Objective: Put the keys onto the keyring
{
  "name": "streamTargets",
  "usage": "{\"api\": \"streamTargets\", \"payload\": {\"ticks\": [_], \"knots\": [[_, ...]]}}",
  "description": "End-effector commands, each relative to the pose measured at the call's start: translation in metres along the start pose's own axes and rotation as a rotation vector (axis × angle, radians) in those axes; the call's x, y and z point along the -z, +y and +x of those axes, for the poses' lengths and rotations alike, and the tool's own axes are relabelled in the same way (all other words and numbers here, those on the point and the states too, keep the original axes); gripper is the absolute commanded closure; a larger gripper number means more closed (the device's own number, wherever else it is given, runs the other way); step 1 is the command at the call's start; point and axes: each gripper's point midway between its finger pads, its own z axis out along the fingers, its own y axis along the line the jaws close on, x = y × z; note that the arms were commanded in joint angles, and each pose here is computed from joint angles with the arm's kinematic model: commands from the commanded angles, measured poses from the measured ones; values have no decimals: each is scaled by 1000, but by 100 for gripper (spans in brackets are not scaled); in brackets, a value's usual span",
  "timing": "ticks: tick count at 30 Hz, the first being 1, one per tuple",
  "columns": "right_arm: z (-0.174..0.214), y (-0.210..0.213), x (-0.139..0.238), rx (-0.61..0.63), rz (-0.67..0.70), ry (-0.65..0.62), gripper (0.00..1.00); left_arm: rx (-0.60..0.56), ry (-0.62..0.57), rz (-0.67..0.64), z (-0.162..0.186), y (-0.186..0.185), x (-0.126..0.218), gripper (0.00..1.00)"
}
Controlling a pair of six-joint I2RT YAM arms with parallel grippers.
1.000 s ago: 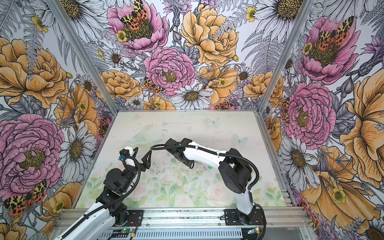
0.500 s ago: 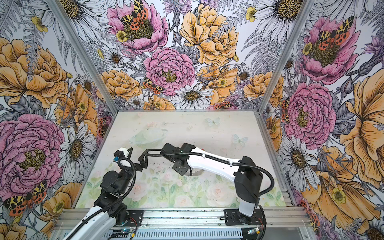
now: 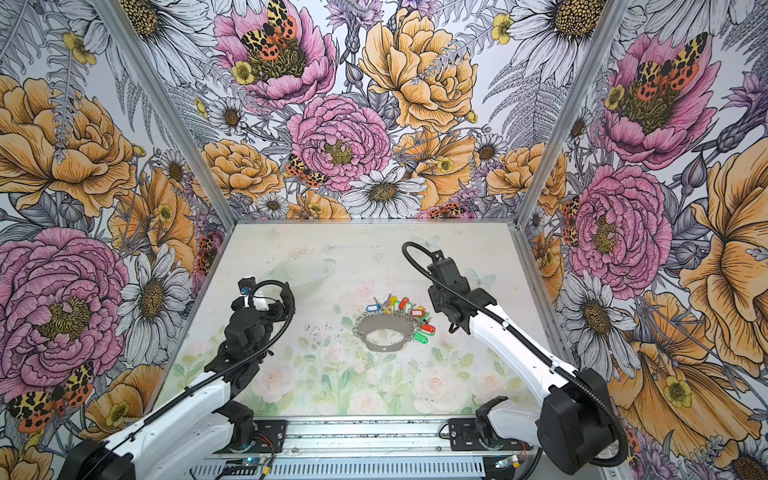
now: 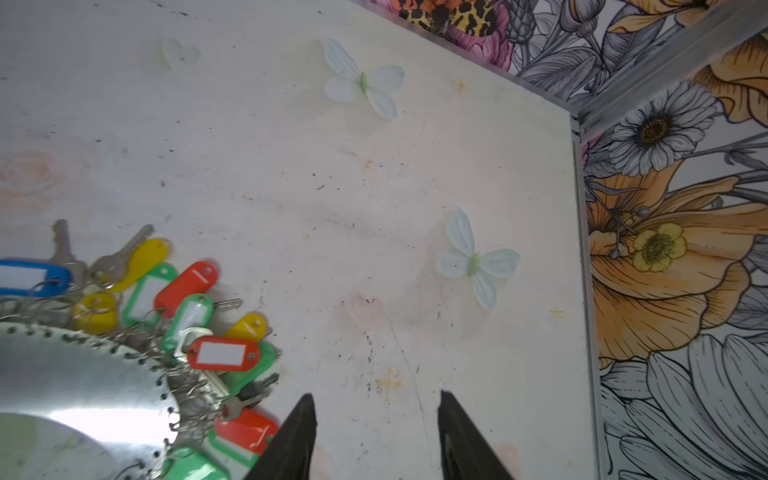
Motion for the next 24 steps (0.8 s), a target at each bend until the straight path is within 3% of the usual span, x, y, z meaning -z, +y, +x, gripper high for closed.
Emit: {"api": "streamTargets", "payload": {"ticks": [1, 3, 5, 9, 11, 13, 19, 21, 24], "knots": [[-35, -29, -18, -105, 70, -277, 48, -143, -28, -110, -13, 12, -21, 1], [-25, -47, -39, -152, 125, -317, 48, -195, 10, -121, -2, 15, -40, 1], [-19, -59, -55, -183, 158, -330, 47, -176, 28, -99, 9, 20, -57, 1], [-20, -56, -75, -169, 112, -391, 47, -110, 19, -19, 24, 28, -81, 1], [-24, -51, -78, -190, 5, -428, 47, -73, 45, -17, 36, 36, -94, 1], [-22, -51, -80, -224, -83, -439, 47, -9, 60, 66, 45, 39, -100, 1], [-4, -70, -80, -329, -61, -530, 44, 2, 35, 78, 47, 42, -97, 1], [-6, -74, -83, -349, -43, -528, 1, 4, 38, 65, 48, 43, -97, 1], [1, -84, -83, -386, 19, -511, 1, 5, 32, 57, 47, 44, -96, 1]]}}
